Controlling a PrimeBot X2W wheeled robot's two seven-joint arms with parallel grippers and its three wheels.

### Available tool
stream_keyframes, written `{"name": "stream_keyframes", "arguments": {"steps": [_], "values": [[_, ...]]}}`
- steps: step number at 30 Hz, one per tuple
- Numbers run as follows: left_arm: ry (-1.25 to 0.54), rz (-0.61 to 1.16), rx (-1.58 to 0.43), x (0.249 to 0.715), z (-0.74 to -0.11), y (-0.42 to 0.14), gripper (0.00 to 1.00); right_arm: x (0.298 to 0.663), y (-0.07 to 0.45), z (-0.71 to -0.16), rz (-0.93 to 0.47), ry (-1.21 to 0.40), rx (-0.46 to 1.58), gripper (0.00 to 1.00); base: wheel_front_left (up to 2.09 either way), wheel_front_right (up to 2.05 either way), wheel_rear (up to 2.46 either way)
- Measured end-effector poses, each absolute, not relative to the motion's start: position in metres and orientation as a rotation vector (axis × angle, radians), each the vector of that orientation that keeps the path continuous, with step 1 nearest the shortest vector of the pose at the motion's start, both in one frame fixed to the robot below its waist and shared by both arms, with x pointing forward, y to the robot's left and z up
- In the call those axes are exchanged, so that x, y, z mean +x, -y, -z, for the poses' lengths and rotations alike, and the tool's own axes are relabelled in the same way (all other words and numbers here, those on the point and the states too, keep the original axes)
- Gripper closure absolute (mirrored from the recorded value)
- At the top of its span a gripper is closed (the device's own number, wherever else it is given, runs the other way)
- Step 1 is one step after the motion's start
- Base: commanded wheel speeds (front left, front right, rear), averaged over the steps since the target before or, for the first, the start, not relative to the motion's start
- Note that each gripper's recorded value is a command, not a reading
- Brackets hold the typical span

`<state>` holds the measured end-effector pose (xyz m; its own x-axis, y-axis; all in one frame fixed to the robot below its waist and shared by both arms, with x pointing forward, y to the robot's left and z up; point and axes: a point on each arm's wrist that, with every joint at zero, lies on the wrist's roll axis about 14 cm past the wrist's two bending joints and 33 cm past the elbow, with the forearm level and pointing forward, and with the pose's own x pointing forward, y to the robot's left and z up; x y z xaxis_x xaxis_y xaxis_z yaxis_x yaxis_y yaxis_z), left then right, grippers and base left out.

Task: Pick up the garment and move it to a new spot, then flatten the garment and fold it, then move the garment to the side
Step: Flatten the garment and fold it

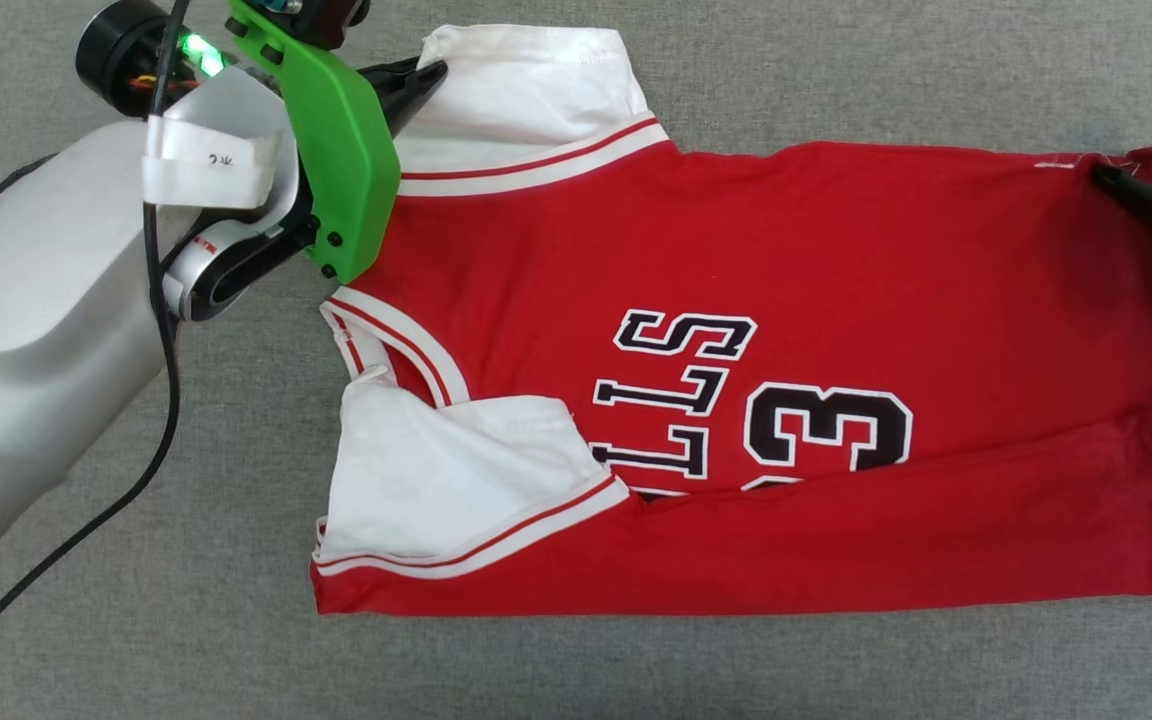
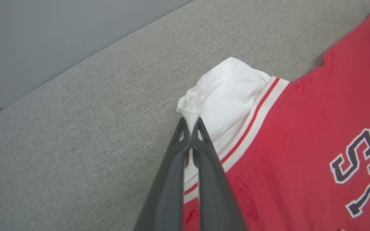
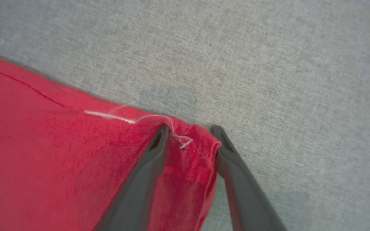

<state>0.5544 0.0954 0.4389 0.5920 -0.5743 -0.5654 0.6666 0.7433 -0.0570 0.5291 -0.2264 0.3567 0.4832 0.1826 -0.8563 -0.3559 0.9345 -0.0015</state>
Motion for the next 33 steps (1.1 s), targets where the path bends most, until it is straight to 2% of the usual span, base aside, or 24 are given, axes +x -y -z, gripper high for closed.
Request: {"name": "stream_keyframes", "arguments": {"steps": [5, 6, 15, 27, 33], "values": [[-0.555, 0.701, 0.158, 0.554, -0.450, -0.100, 1.00, 0.534, 0.214, -0.375, -0.356, -0.880, -0.154, 1.00, 0.00, 0.00, 0.00], [-0.542, 0.687, 0.164, 0.543, -0.456, -0.109, 1.00, 0.531, 0.208, -0.393, -0.375, -0.774, -0.145, 1.00, 0.00, 0.00, 0.00], [-0.524, 0.665, 0.161, 0.488, -0.468, -0.120, 1.00, 0.496, 0.208, -0.427, -0.401, -0.619, -0.122, 1.00, 0.00, 0.00, 0.00], [-0.598, 0.638, 0.082, 0.396, -0.455, -0.122, 1.00, 0.424, 0.216, -0.432, -0.399, -0.581, -0.043, 1.00, 0.00, 0.00, 0.00], [-0.699, 0.598, 0.064, 0.365, -0.423, -0.135, 1.00, 0.387, 0.214, -0.409, -0.380, -0.639, 0.050, 1.00, 0.00, 0.00, 0.00]]}}
